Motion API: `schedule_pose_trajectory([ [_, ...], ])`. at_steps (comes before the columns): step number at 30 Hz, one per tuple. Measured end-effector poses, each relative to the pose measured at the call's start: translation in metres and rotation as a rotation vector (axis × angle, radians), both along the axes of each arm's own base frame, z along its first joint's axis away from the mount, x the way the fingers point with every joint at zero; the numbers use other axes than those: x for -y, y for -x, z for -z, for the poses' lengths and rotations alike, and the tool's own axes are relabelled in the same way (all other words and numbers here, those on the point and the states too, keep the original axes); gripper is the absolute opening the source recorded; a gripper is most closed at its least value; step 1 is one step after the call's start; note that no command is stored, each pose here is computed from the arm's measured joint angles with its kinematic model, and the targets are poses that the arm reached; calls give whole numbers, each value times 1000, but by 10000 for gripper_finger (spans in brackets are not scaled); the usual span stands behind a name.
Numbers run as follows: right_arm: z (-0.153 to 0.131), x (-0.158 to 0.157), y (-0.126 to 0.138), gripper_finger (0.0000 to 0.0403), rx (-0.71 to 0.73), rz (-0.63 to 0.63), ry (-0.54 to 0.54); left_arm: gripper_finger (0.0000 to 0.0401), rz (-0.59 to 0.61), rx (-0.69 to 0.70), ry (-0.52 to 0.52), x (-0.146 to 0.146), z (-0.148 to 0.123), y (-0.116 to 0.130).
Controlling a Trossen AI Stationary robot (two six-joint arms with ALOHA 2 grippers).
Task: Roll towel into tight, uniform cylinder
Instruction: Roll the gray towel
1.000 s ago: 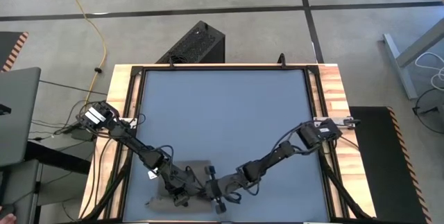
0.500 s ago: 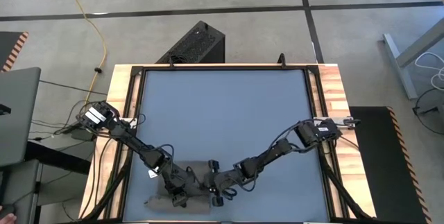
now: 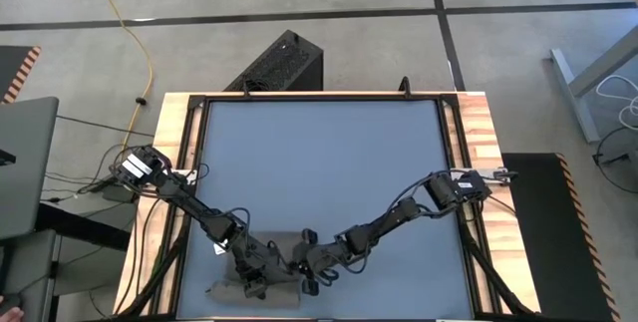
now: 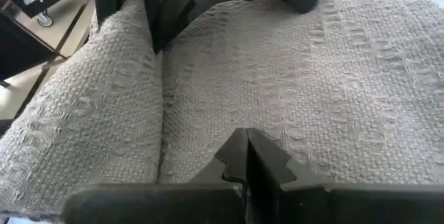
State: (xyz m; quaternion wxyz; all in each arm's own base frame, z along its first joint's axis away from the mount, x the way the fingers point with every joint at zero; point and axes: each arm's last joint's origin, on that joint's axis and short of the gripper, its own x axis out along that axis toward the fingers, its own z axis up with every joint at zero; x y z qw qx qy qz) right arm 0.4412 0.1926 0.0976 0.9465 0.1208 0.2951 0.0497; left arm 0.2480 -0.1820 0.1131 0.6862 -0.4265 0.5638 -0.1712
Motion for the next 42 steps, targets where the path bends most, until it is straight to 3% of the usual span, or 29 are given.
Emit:
schedule_pose_trajectory([
  [7, -8, -6, 0, 18, 79, -66, 63, 134, -11, 16, -33, -1, 1, 0],
  [19, -51, -32, 3, 19, 390, -218, 79, 128, -26, -3, -50, -2, 2, 1],
  [32, -41, -46, 8, 18, 377, -356, 115, 128, -54, -9, -55, -2, 3, 1],
  [42, -35, -45, 10, 18, 318, -377, 159, 129, -151, -8, -38, -4, 1, -4],
])
